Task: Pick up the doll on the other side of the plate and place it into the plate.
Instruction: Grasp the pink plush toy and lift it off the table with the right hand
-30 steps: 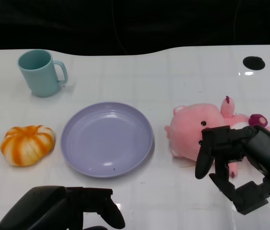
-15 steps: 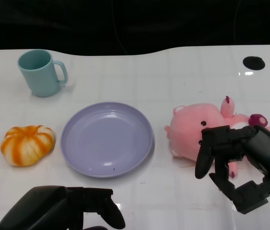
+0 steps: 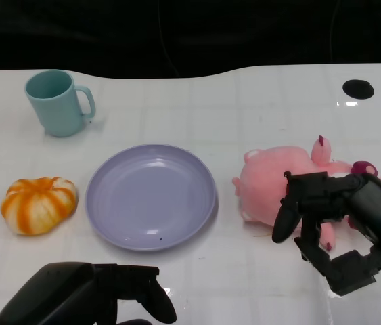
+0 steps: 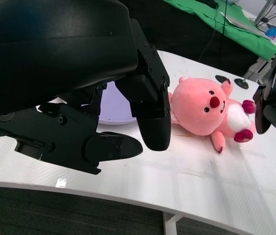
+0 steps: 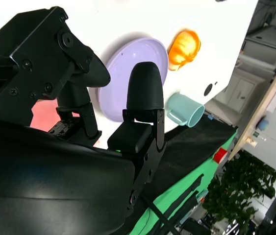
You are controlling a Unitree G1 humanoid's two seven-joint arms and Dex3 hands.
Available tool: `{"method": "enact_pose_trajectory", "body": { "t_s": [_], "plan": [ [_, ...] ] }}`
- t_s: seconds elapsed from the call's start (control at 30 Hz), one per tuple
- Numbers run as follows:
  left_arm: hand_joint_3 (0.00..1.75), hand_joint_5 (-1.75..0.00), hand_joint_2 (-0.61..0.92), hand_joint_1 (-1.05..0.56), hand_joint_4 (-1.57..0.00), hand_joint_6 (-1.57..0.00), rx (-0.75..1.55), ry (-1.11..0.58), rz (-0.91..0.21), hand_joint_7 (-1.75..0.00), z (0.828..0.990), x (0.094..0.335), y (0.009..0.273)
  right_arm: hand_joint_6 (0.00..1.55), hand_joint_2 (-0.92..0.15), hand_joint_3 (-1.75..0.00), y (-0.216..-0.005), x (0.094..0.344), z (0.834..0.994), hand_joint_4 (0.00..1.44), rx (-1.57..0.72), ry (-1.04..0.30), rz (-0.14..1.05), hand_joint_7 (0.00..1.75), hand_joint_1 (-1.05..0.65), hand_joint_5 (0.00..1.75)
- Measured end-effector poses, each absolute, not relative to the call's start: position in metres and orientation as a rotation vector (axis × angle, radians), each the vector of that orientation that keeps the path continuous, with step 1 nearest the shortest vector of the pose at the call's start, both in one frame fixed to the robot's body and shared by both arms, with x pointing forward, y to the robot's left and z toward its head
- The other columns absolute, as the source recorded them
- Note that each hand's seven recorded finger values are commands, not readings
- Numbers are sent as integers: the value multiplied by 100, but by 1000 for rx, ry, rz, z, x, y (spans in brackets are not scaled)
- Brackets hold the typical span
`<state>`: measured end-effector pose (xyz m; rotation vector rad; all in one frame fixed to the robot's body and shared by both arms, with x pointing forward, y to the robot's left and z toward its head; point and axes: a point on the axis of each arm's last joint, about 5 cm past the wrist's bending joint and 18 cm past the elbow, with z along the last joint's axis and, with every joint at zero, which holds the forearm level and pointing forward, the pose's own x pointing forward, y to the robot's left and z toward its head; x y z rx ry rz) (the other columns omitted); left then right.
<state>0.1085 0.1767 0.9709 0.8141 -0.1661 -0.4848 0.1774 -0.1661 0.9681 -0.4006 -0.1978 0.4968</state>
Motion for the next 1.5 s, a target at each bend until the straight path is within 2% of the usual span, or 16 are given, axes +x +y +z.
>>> {"method": "enact_pose_trajectory", "body": {
  "t_s": [0.13,0.33,0.43,0.57,0.73,1.07,1.23,1.5],
  "plan": [
    [40,-160,92,-19,-62,-73,816,-167,-483,-87,971,109,177,60,-31,-127,-165,178,967,58,-398,-190,464,107,-4,134],
    [40,-159,92,-19,-62,-73,820,-171,-479,-86,972,109,178,41,-51,-78,-167,181,971,40,-473,-163,412,89,-24,122],
    [40,-160,92,-19,-62,-74,821,-170,-479,-86,972,109,178,31,-74,-31,-168,183,977,23,-554,-167,388,68,-35,113],
    [39,-160,92,-19,-62,-74,823,-171,-482,-86,972,108,178,26,-87,-8,-170,185,984,13,-672,-186,337,51,-46,112],
    [39,-162,92,-19,-62,-74,825,-174,-481,-85,972,108,179,23,-90,-1,-175,187,991,9,-809,-152,283,39,-55,104],
    [39,-162,91,-19,-63,-75,826,-175,-482,-85,972,109,179,16,-92,-1,-180,189,1004,3,-1049,-69,305,16,-71,82],
    [39,-159,92,-19,-61,-74,825,-175,-486,-85,971,109,178,15,-92,-3,-181,191,1011,1,-1175,-46,313,12,-77,78],
    [39,-159,92,-19,-63,-74,817,-171,-495,-85,970,110,175,19,-92,-3,-180,195,1013,3,-1257,-15,315,11,-77,77]
  ]
}}
